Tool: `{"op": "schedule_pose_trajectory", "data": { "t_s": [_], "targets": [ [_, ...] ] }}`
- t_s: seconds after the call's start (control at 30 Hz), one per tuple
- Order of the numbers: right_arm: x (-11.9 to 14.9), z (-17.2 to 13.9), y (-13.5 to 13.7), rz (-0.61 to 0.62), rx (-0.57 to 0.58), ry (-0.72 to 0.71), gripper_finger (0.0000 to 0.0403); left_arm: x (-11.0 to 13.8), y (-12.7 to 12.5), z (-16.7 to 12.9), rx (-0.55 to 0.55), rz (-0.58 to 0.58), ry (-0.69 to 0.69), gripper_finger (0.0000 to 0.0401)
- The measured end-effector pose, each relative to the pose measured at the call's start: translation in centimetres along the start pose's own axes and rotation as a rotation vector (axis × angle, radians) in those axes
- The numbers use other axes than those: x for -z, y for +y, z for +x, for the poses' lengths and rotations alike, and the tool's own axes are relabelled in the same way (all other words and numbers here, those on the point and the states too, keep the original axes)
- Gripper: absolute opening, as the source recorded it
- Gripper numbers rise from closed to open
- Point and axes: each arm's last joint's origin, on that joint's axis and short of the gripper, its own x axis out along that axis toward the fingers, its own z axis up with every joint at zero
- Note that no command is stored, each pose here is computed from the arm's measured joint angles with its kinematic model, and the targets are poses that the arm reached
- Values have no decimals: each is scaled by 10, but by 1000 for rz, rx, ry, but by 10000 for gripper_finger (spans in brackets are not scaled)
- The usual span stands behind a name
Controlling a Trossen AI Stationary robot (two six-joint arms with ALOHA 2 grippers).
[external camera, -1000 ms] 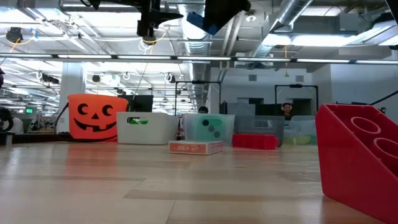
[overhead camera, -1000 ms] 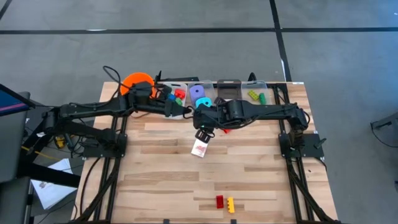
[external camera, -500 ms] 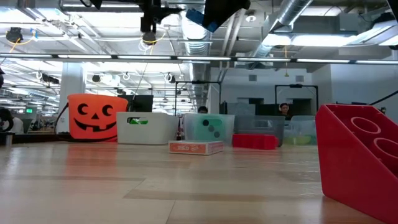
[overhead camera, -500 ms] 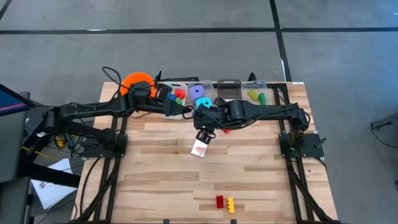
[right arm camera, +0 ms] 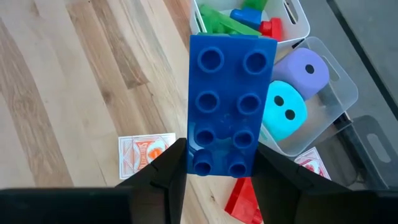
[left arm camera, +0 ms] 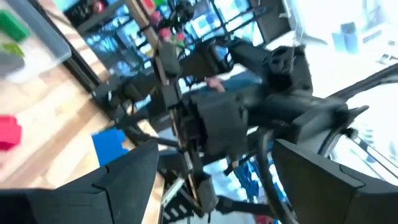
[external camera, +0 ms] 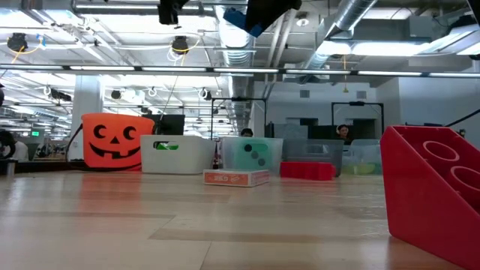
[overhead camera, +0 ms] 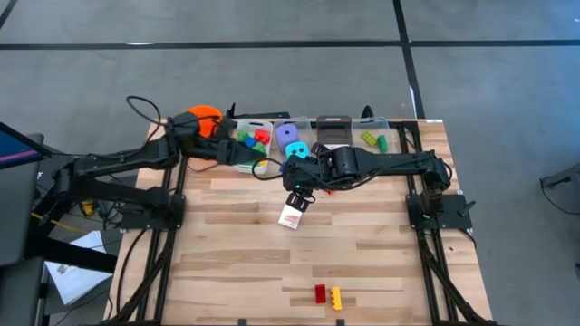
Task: Pick & Place Toys
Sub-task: Put the blue game piece into the right transparent bin
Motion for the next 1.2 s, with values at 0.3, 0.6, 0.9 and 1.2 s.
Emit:
{"op": "schedule_pose_trajectory", "data": {
  "t_s": [0.3,0.6,0.9,1.2],
  "targets": [
    [0,-1,3,-10,-8,-9,143,-17,-2,-23,-62,15,-153,307],
    [-3,-2,8,-39,-26,-47,143,-5,37,1,-305,-168,-66,307],
    [-2,-1,8,-41,-24,-43,144,5,31,26,-155,-194,11,307],
    [-3,-1,7,-48,-24,-45,145,16,29,33,-167,-197,37,307]
  ]
}}
